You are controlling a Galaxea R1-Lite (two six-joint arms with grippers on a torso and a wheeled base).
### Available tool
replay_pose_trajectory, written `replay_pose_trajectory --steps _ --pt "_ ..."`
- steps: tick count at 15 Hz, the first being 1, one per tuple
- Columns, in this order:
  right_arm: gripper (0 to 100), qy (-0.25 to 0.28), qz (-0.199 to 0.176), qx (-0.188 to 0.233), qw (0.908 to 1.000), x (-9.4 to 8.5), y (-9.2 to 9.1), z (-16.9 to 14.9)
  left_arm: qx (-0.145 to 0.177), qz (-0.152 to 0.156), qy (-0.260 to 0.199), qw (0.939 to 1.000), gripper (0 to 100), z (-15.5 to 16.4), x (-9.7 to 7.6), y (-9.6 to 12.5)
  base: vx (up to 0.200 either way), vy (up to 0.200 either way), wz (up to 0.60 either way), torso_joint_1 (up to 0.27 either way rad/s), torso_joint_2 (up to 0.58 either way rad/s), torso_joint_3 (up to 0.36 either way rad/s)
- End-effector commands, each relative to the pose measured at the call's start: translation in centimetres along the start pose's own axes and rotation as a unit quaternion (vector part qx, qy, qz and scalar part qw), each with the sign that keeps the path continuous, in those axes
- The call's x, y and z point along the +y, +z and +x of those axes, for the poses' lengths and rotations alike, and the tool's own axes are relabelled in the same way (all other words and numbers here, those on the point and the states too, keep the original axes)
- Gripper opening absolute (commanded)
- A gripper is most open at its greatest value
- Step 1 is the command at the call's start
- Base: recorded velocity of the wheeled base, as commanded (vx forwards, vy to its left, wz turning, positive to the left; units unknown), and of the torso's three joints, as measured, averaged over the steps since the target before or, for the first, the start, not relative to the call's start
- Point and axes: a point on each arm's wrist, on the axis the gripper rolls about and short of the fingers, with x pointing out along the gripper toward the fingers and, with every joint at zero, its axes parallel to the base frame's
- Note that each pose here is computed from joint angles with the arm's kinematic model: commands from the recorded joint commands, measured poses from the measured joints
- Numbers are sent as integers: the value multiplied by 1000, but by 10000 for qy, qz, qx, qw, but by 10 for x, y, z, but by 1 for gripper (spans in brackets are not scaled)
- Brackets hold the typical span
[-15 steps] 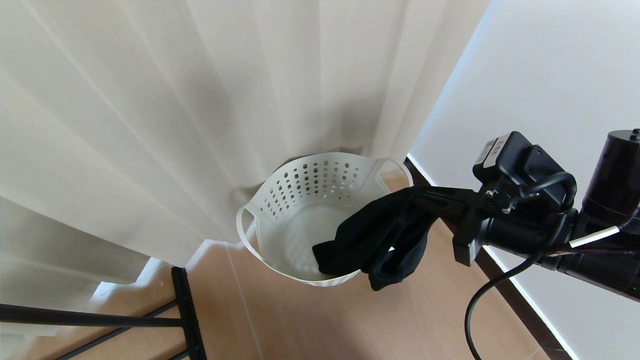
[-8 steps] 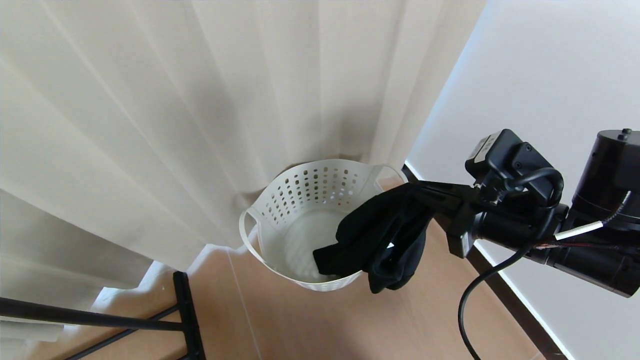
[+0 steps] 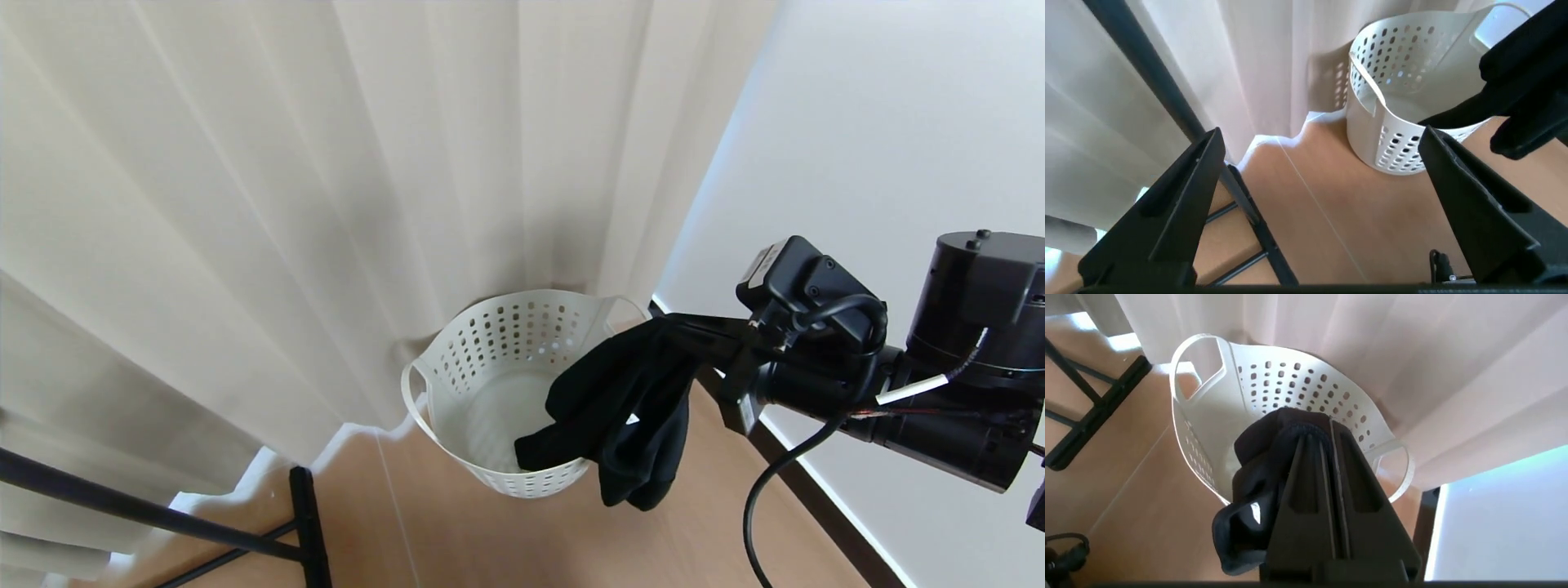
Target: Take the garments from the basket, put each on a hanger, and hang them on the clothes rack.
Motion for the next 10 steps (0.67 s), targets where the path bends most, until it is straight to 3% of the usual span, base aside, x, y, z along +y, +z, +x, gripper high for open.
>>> replay_pose_trajectory --steps 1,7,10 --pt "0 31 1 46 10000 1 -2 2 4 -1 2 10000 100 0 0 0 0 0 0 2 2 198" --pt "0 44 -3 91 9999 3 -5 1 4 -1 2 10000 100 0 0 0 0 0 0 -2 2 200" --pt "0 74 2 153 9999 4 -8 4 4 -1 2 10000 100 0 0 0 0 0 0 27 -282 -56"
